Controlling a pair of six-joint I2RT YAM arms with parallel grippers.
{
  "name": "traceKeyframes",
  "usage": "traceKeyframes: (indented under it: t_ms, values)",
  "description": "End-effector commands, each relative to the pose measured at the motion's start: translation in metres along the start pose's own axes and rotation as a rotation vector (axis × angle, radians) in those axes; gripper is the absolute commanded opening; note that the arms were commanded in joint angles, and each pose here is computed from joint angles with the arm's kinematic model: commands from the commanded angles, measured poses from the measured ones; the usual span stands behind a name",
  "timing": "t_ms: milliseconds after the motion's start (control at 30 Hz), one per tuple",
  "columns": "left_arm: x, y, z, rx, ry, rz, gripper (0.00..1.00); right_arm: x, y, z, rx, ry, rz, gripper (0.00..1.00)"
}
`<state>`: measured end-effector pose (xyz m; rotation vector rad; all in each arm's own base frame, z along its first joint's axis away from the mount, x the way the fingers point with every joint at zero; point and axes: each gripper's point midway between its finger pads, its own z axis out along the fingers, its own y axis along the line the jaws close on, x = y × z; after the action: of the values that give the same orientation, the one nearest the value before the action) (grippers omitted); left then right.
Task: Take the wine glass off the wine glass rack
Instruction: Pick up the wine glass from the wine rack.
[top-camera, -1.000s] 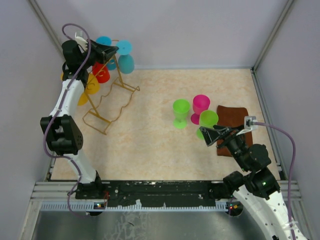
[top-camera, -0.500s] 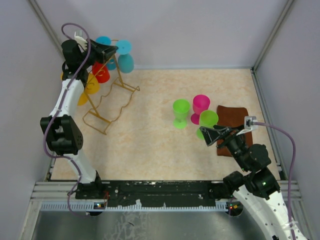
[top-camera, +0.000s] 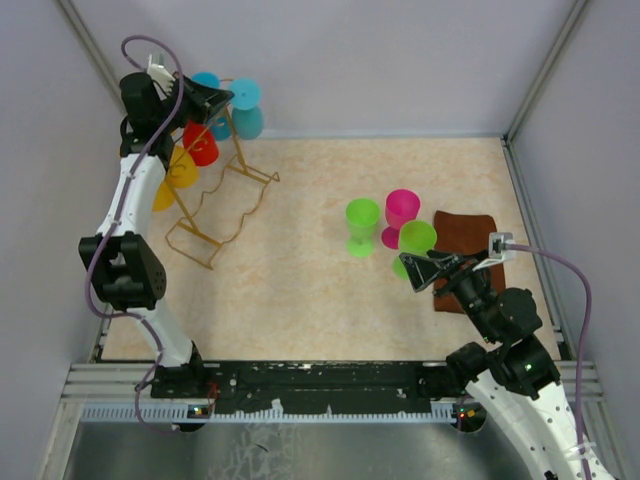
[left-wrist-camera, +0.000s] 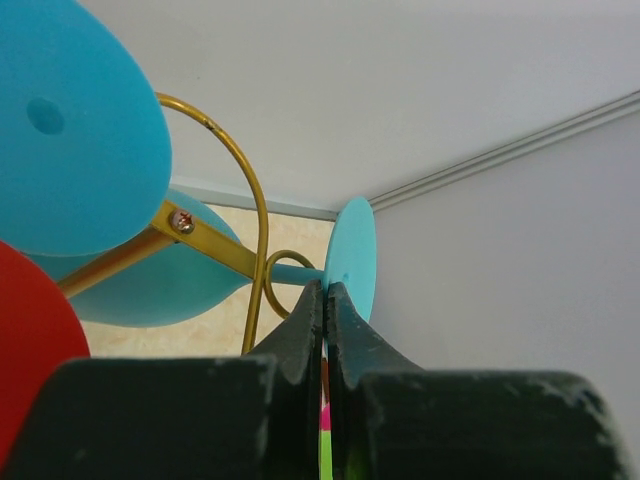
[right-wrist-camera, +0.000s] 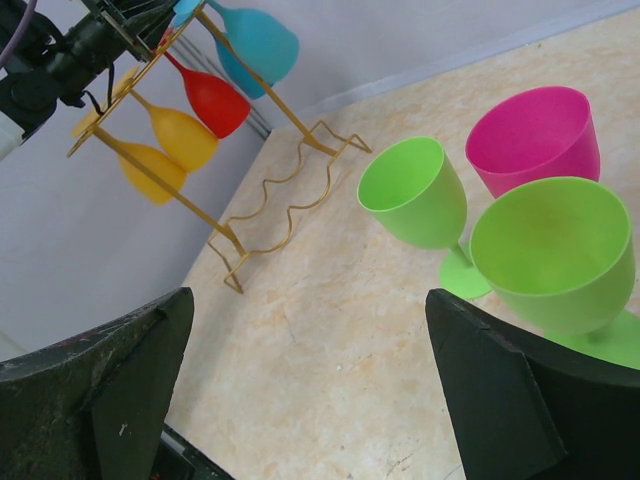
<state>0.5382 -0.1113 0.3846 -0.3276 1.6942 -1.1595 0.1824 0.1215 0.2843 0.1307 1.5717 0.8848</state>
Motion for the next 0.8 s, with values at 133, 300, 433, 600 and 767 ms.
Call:
traceKeyframes:
  t_ms: [133,300,433,600,767]
  values:
    - [-0.0046,-0.0293,-0.0017,0.056,0.030,0.148,0.00,-0.0194,0.0113,-0.0046,-0.027,-0.059,-0.007,0.99]
    - [-0.0052,-0.0295,-0.0036,0.044,0.028,0.134,0.00,-0.0197,0.0123,-0.0030,-0.033,-0.062,-0.001,0.99]
    - [-0.0047,-0.0320,-0.0038,0.045,0.034,0.123,0.00,-0.0190,0.0129,-0.0016,-0.034,-0.056,0.003,0.99]
    - [-0.0027,-0.0346,-0.0028,0.062,0.052,0.114,0.00,-0.0192,0.0130,-0.0017,-0.034,-0.056,0.007,0.99]
    - [-0.0001,-0.0379,-0.0030,0.068,0.069,0.103,0.00,-0.0197,0.0130,-0.0016,-0.033,-0.058,0.007,0.99]
